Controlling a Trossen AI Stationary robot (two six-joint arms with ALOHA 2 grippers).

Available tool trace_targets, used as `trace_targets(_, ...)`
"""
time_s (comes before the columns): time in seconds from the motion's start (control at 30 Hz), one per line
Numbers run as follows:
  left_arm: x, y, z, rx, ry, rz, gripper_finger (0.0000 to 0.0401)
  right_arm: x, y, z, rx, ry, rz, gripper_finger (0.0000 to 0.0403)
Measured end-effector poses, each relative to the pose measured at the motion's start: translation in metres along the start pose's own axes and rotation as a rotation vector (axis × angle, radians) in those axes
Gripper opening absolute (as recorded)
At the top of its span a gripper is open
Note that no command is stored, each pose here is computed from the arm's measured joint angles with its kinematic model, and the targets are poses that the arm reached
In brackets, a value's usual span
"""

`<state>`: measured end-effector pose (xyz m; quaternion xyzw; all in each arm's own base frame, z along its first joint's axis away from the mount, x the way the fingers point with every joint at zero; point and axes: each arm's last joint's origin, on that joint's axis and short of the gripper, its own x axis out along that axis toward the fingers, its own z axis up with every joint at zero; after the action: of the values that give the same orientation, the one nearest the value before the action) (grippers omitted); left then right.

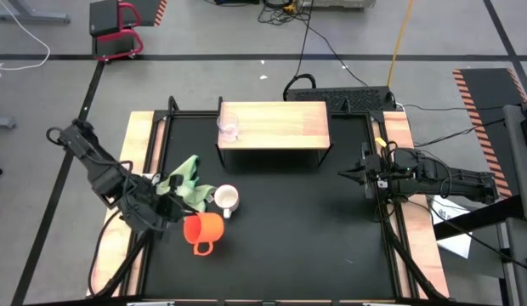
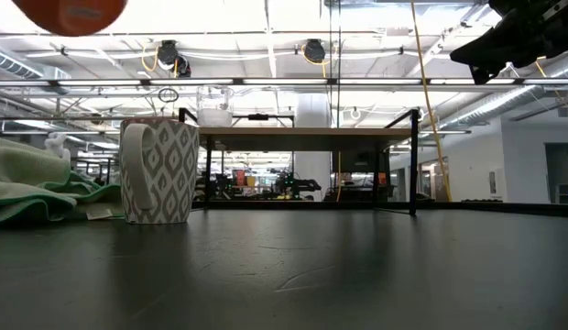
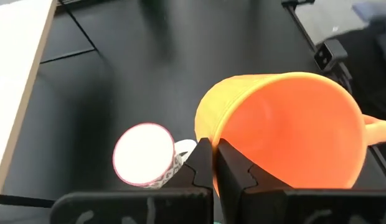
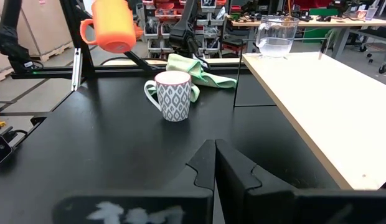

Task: Stack small to large cups/mugs on shelf
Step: Put the orange mug on the shelf

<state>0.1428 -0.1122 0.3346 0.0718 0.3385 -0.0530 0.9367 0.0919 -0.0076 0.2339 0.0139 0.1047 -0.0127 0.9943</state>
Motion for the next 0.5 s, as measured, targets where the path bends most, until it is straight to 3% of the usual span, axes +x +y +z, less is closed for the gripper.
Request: trace_targets(0.5,-0.024,0.034,-0.050,-0.168,-0.158,-0.049,0.0001,0.000,0.000,0.000,0.000,0.000,0.000,0.0000)
